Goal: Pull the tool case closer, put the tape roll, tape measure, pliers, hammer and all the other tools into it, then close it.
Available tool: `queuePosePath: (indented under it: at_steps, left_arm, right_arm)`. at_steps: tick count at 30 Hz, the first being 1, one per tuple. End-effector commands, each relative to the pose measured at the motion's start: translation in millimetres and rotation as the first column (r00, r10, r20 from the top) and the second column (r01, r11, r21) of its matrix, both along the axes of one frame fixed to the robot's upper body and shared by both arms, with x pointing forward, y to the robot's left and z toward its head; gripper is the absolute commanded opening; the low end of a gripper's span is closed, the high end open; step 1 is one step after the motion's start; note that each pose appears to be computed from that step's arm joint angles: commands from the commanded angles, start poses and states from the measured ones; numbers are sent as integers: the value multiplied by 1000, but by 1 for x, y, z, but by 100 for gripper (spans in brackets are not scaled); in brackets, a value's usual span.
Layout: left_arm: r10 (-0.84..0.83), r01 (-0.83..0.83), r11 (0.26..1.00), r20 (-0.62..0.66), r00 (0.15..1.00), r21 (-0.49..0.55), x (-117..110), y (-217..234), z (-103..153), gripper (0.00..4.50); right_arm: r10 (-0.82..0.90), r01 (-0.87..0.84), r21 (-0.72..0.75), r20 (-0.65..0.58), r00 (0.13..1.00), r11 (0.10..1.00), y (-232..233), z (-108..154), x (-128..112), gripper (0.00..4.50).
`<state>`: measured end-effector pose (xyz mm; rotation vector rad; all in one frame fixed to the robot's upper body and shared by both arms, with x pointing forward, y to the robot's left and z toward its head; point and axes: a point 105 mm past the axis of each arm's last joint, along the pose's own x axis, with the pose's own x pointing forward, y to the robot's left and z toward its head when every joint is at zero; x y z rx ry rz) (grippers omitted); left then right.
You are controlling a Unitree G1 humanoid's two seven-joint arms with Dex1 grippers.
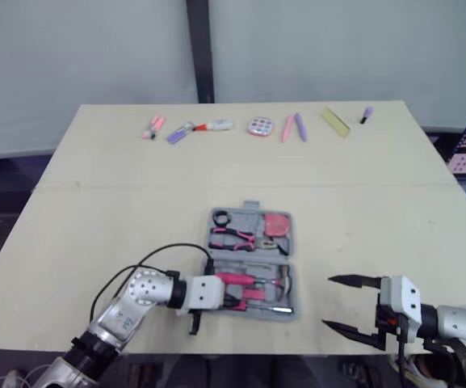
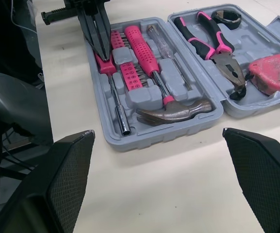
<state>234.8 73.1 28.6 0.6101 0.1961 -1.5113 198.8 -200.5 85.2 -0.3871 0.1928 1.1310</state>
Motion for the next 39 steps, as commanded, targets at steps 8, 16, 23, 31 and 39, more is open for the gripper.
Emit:
queuePosePath:
  at_steps: [8, 16, 23, 31, 39]
  left_arm:
    - [282, -308, 924, -140, 949, -227, 12, 32, 61, 7]
    - [512, -554, 797, -217, 831, -242, 0, 90, 77, 133]
    - [676, -704, 673, -198, 710, -226, -28, 136, 68, 437]
    - [748, -777, 606, -210, 630, -172, -44, 161, 53, 437]
    - [710, -736, 646, -193, 677, -204, -9, 154, 59, 254]
  right_arm:
    - [-38, 36, 45, 48, 998, 998, 5, 21, 13, 450]
    - [-42, 40, 93, 14, 999, 995, 25, 20, 16, 450]
    - [-75, 74, 113, 1, 997, 991, 29, 13, 12, 450]
    - [-114, 115, 92, -22, 993, 989, 27, 5, 14, 450]
    - [-200, 200, 31, -8, 980, 979, 19, 6, 38, 395]
